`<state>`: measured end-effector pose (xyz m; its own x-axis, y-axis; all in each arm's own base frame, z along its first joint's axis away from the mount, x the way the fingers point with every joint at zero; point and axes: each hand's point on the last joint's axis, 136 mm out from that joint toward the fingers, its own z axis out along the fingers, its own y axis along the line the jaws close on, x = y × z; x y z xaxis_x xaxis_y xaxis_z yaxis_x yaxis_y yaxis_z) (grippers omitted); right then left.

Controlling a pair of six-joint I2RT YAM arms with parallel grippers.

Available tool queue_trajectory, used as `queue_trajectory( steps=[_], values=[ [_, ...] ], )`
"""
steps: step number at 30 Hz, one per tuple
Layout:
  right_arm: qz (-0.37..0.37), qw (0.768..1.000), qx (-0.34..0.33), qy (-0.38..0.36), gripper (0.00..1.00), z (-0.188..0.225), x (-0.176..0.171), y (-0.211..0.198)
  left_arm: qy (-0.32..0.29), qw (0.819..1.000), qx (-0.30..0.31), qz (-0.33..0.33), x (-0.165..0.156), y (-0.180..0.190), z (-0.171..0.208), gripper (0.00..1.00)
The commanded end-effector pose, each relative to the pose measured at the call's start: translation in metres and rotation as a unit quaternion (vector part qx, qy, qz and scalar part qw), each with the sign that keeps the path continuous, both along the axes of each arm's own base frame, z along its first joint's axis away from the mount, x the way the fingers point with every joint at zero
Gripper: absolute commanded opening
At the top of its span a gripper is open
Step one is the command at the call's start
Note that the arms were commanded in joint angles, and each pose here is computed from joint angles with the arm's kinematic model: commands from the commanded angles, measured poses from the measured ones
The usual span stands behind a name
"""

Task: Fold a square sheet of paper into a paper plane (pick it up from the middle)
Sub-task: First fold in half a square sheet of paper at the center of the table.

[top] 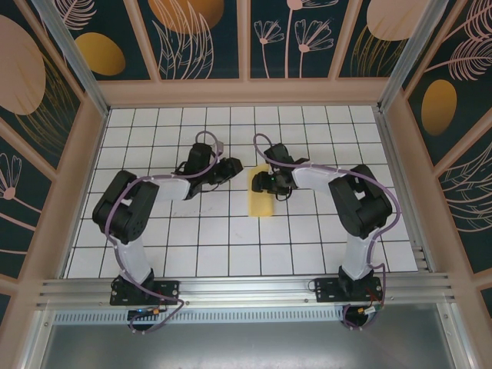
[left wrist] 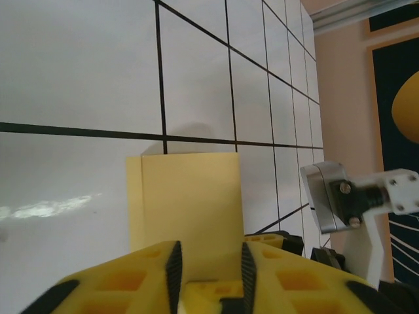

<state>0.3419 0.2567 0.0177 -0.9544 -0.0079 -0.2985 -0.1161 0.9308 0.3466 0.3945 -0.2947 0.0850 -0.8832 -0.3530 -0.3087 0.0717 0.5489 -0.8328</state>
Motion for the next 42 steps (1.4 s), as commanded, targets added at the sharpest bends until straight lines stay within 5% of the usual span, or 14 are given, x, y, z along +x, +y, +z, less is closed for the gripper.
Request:
queue_trajectory(
  steps=[1, 12, 29, 42],
  values=[
    [0.003, 0.991, -0.115, 0.075, 0.65, -0.071, -0.036, -0.040, 0.004, 1.000, -0.004, -0.022, 0.006, -0.019, 0.000, 0.25],
    [0.003, 0.990, -0.120, 0.072, 0.65, -0.077, -0.037, -0.040, 0.034, 0.998, 0.011, -0.043, 0.015, -0.033, -0.029, 0.01],
    [0.030, 0.996, -0.068, 0.050, 0.65, -0.058, -0.032, -0.020, 0.089, 0.990, 0.094, -0.058, 0.011, -0.035, -0.083, 0.00],
    [0.007, 0.997, 0.082, 0.006, 0.71, 0.023, -0.007, -0.009, 0.103, 0.984, 0.138, -0.051, 0.007, -0.023, -0.103, 0.00]
  ],
)
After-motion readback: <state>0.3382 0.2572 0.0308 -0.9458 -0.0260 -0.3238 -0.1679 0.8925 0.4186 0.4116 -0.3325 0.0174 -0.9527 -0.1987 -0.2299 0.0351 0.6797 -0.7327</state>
